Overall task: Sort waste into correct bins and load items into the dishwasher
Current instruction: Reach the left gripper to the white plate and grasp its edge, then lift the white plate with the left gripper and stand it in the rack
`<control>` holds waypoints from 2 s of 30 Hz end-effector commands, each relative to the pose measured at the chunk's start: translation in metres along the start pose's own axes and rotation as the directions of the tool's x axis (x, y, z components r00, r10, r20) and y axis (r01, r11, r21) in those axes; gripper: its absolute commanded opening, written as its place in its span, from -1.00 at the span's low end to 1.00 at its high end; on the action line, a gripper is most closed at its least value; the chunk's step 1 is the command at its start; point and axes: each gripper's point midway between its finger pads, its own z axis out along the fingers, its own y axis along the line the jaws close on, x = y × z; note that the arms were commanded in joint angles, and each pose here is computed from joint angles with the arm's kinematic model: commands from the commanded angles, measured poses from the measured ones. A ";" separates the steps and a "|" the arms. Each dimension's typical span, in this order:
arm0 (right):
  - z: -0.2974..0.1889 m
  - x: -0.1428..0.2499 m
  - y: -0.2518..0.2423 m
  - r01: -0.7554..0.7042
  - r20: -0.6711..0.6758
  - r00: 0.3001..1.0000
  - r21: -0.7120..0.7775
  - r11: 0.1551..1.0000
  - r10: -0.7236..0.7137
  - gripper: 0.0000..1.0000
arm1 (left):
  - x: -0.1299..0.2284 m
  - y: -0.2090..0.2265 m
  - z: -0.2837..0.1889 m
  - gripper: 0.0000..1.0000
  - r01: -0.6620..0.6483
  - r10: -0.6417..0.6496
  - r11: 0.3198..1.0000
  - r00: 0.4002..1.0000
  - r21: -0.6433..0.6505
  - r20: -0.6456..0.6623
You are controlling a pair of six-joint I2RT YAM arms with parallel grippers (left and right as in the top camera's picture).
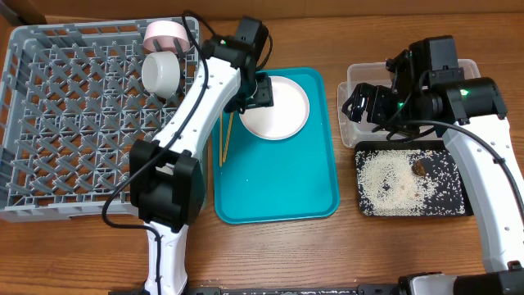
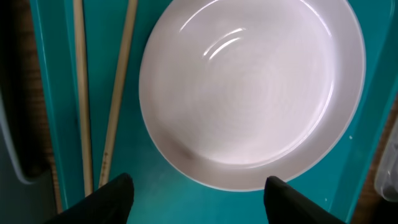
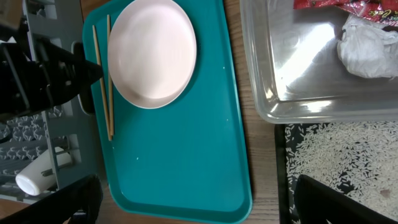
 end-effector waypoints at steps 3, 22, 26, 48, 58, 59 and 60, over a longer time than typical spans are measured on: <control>-0.006 -0.006 0.003 0.007 0.025 1.000 -0.006 1.000 -0.007 1.00 | -0.001 0.017 0.031 0.33 0.276 -0.274 0.960 0.961 -0.050 0.039; -0.006 -0.006 0.003 0.007 0.025 1.000 -0.006 1.000 -0.007 1.00 | 0.029 0.031 0.097 -0.75 0.354 -0.354 0.934 0.935 -0.046 0.023; -0.006 -0.006 0.003 0.007 0.025 1.000 -0.006 1.000 -0.007 1.00 | 0.028 0.030 0.095 -0.92 0.354 -0.353 0.934 0.935 -0.042 0.024; -0.006 -0.006 0.003 0.007 0.025 1.000 -0.006 1.000 -0.007 1.00 | -0.027 0.155 -0.219 -0.92 0.224 0.247 0.682 0.825 -0.696 0.508; -0.006 -0.006 0.003 0.007 0.025 1.000 -0.006 1.000 -0.007 1.00 | -0.014 0.222 -0.278 -0.92 0.346 0.303 0.354 0.836 -0.869 0.457; -0.006 -0.006 0.003 0.007 0.025 1.000 -0.006 1.000 -0.007 1.00 | -0.014 0.230 -0.279 -0.92 0.356 0.288 0.345 0.841 -0.869 0.459; -0.006 -0.006 0.003 0.007 0.025 1.000 -0.006 1.000 -0.007 1.00 | -0.013 0.236 -0.280 -0.92 0.363 0.275 0.337 0.845 -0.869 0.459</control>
